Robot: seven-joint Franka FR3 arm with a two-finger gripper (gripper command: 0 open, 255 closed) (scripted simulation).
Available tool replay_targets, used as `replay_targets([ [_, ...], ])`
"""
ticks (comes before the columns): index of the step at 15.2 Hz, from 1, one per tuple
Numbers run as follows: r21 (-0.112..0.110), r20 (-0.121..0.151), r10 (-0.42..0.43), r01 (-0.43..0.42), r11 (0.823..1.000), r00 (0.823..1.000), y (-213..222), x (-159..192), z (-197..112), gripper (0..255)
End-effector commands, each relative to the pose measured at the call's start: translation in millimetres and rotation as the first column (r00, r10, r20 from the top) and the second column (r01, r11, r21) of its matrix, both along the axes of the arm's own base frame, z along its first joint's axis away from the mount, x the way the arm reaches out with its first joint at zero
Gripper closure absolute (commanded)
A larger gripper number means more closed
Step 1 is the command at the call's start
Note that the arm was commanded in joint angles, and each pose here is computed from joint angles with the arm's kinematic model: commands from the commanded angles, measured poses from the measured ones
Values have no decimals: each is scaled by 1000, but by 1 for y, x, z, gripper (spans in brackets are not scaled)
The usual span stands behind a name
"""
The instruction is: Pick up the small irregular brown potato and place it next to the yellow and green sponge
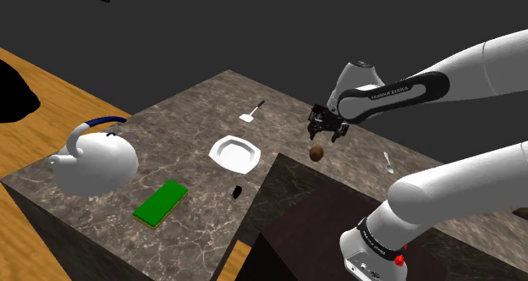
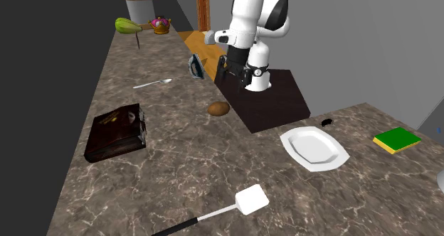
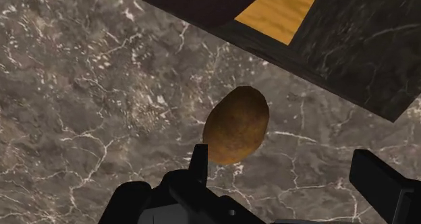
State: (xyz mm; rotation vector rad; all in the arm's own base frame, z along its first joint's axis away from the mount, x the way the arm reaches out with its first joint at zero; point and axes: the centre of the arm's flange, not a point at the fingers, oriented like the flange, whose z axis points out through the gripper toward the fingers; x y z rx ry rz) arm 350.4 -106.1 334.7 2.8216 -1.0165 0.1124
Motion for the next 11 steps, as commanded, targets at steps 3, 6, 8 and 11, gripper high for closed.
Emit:
replay_targets([
  [3,-1,10,-147,147,989,989,-20,-3,-50,0],
  [6,-2,11,-171,171,985,985,-25,-3,-69,0],
  [8,-2,11,-171,171,985,985,-27,-3,-79,0],
  [11,-2,11,-171,171,985,985,-29,-3,-95,0],
])
